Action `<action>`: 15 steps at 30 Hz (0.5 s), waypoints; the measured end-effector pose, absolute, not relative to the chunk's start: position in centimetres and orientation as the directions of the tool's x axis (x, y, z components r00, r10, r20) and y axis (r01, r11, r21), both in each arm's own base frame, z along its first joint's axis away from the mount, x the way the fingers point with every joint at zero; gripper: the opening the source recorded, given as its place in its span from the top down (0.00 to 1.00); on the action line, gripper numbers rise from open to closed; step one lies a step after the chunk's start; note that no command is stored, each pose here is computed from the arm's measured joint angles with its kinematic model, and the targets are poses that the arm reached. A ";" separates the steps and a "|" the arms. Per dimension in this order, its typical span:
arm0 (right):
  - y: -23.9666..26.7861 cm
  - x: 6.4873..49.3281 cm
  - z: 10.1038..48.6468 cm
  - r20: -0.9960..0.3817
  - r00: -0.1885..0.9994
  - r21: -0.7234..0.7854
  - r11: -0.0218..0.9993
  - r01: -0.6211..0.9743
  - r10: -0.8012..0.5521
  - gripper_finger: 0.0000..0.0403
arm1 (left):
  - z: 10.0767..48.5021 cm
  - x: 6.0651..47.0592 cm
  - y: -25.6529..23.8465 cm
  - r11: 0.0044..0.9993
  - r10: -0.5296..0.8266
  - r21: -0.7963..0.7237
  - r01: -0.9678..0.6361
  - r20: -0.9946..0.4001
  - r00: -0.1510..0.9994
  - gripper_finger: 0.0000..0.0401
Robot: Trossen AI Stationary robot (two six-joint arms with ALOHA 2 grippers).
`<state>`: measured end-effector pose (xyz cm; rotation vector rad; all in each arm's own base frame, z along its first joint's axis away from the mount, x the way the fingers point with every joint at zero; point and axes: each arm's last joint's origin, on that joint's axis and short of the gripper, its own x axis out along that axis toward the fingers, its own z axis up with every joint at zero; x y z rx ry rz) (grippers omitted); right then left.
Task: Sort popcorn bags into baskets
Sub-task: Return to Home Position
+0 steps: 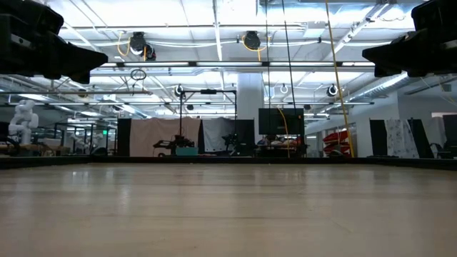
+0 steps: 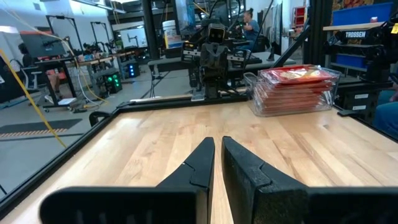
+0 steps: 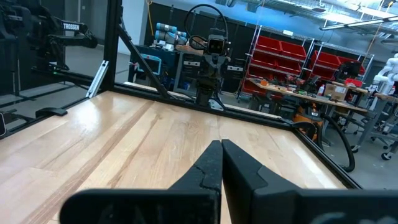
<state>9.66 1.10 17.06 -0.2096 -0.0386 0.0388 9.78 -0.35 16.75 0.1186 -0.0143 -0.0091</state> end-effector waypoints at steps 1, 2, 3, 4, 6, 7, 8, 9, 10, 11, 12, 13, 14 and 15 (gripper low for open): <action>1.1 9.7 17.1 0.035 0.999 -0.209 0.977 -0.034 0.042 1.00 | 16.8 9.8 -0.3 0.993 -0.010 0.118 0.008 0.017 1.000 0.91; 1.1 9.7 17.1 0.034 0.999 -0.209 0.977 -0.034 0.042 1.00 | 16.8 9.8 -0.3 0.993 -0.010 0.118 0.007 0.020 1.000 0.91; 1.1 9.7 17.1 0.034 0.999 -0.209 0.977 -0.034 0.042 1.00 | 16.8 9.8 -0.3 0.993 -0.009 0.118 0.006 0.025 1.000 0.91; 1.1 9.7 17.1 0.035 0.999 -0.209 0.977 -0.034 0.042 1.00 | 16.8 9.8 -0.3 0.993 -0.008 0.118 0.005 0.027 1.000 0.91; 1.1 9.7 17.1 0.034 0.999 -0.209 0.977 -0.034 0.042 1.00 | 17.0 9.8 -0.3 0.993 -0.005 0.117 0.000 0.040 0.999 0.91; 1.1 9.7 17.1 0.034 0.999 -0.209 0.977 -0.034 0.042 1.00 | 17.0 9.8 -0.3 0.993 -0.005 0.117 0.000 0.044 0.999 0.91; 1.1 9.7 17.1 0.034 0.999 -0.209 0.977 -0.034 0.042 1.00 | 17.0 9.8 -0.3 0.993 -0.005 0.117 0.000 0.043 0.999 0.91; 1.1 9.7 17.1 0.034 0.999 -0.209 0.977 -0.034 0.043 1.00 | 17.0 9.8 -0.3 0.993 -0.005 0.117 0.000 0.042 0.999 0.91; 1.1 9.7 17.1 0.034 0.999 -0.209 0.977 -0.034 0.042 1.00 | 17.0 9.8 -0.3 0.993 -0.005 0.117 -0.001 0.043 0.999 0.91; 1.1 9.7 17.1 0.034 0.999 -0.209 0.977 -0.035 0.043 1.00 | 17.0 9.8 -0.3 0.993 -0.005 0.117 0.000 0.044 0.999 0.91; 1.1 9.7 17.1 0.035 0.998 -0.209 0.977 -0.035 0.043 1.00 | 17.0 9.8 -0.3 0.993 -0.005 0.117 0.000 0.045 0.999 0.91; 1.1 9.7 17.1 0.035 0.999 -0.209 0.977 -0.034 0.042 1.00 | 17.0 9.8 -0.3 0.993 -0.005 0.117 0.000 0.046 0.999 0.91; 1.1 9.7 17.1 0.034 0.999 -0.209 0.977 -0.034 0.042 1.00 | 17.0 9.8 -0.3 0.993 -0.005 0.117 0.000 0.047 0.999 0.91; 1.1 9.7 17.1 0.035 0.998 -0.209 0.977 -0.035 0.043 1.00 | 17.0 9.8 -0.3 0.993 -0.005 0.117 0.000 0.047 0.999 0.91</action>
